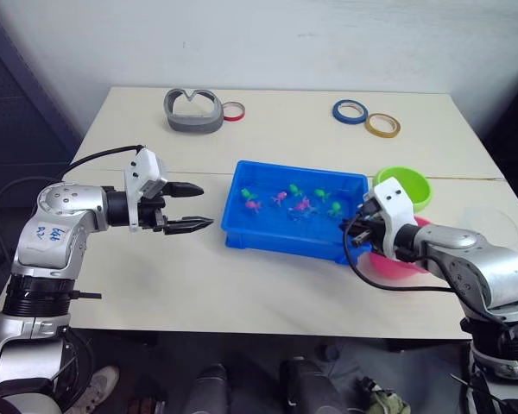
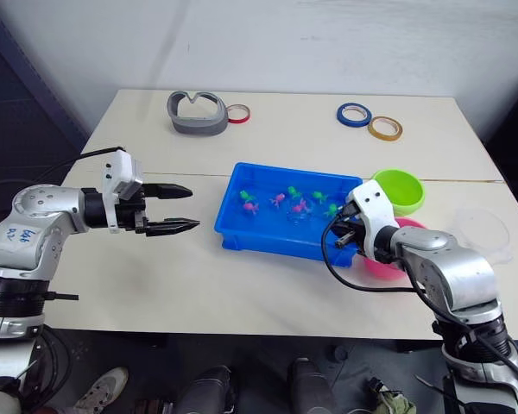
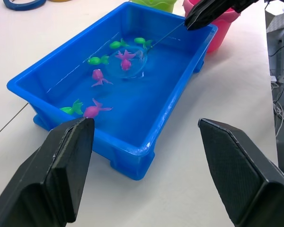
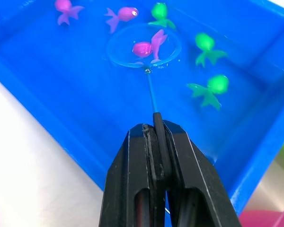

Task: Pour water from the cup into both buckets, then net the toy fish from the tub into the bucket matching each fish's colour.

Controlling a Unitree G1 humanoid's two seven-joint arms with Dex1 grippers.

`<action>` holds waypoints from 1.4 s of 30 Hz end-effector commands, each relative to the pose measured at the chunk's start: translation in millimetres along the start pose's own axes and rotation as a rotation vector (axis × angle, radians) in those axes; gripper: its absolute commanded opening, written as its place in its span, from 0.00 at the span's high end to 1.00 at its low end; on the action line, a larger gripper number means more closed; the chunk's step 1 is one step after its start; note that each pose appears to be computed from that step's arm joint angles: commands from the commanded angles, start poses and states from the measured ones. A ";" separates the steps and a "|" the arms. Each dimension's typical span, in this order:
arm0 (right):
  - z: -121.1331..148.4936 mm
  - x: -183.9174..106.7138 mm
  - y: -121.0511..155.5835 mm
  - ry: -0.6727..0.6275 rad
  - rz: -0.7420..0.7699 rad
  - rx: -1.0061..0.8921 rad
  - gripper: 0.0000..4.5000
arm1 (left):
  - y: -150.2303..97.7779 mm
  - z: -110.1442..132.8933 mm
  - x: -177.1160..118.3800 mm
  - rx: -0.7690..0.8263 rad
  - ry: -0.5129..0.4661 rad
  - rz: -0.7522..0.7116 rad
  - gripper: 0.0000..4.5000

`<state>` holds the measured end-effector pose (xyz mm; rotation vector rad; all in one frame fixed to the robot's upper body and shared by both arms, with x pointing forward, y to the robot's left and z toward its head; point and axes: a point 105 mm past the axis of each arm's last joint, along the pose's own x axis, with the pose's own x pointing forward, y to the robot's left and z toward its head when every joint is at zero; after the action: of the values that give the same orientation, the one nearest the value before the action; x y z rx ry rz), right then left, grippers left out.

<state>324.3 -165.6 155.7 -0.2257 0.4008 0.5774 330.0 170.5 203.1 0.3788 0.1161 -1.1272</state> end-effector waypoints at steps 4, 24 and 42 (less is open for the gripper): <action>21.9 -22.2 10.0 -0.080 0.053 -0.049 1.00 | 4.9 16.7 -8.8 0.053 -0.053 0.017 0.15; 41.8 -57.7 1.1 -0.194 0.034 -0.108 1.00 | 2.1 26.2 -2.4 0.073 -0.114 -0.042 0.15; -9.5 -176.6 -37.7 -0.152 -0.314 -0.188 1.00 | 5.6 41.3 31.1 0.139 -0.198 -0.213 0.15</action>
<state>213.6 -281.6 214.7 -0.3559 0.2100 0.3479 344.2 131.5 226.3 0.3459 -0.0698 -1.3761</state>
